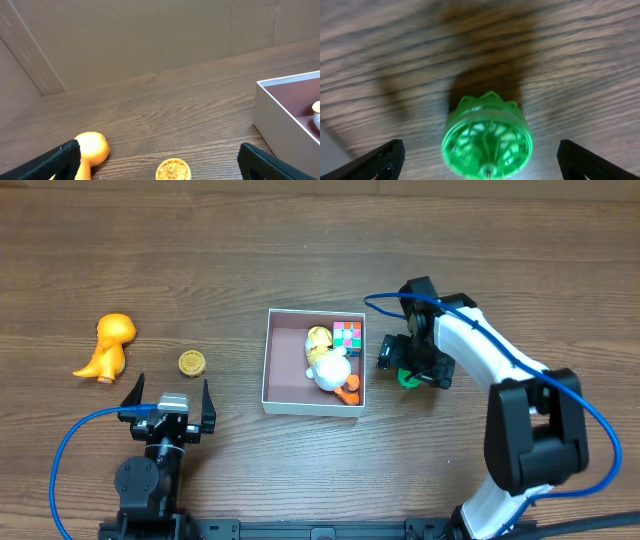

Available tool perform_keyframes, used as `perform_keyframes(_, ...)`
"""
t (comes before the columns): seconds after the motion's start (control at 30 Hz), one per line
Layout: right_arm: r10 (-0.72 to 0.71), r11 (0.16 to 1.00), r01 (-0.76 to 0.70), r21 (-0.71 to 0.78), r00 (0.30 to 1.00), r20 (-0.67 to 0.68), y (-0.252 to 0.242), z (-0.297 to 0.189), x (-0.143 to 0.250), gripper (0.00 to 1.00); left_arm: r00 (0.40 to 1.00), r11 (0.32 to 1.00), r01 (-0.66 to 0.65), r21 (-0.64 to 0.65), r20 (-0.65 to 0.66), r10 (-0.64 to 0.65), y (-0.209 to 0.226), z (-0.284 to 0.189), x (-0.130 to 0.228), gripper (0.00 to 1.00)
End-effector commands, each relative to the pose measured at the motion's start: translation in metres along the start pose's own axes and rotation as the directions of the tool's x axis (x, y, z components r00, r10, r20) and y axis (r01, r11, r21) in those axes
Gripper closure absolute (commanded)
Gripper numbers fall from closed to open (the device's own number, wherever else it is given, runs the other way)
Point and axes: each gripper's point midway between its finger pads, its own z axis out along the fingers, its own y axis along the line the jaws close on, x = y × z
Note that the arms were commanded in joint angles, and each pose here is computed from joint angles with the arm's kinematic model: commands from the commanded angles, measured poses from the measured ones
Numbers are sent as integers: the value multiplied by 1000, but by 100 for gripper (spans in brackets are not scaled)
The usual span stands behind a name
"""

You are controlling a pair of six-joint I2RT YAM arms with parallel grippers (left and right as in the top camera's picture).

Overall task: Pack container
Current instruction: 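Lower the right gripper and close it on the green lid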

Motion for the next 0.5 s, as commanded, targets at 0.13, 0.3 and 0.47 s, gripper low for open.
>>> perform_keyframes(0.13, -8, 999, 10, 39, 999, -32, -5, 16, 4, 0, 1000, 1000, 11, -19, -7, -12, 4, 0, 3, 0)
perform_keyframes(0.3, -31, 999, 32, 37, 999, -30, -5, 16, 3, 0, 1000, 1000, 11, -19, -7, -12, 4, 0, 3, 0)
perform_keyframes(0.47, -30, 999, 31, 32, 999, -23, -3, 16, 1, 0, 1000, 1000, 11, -19, -7, -12, 4, 0, 3, 0)
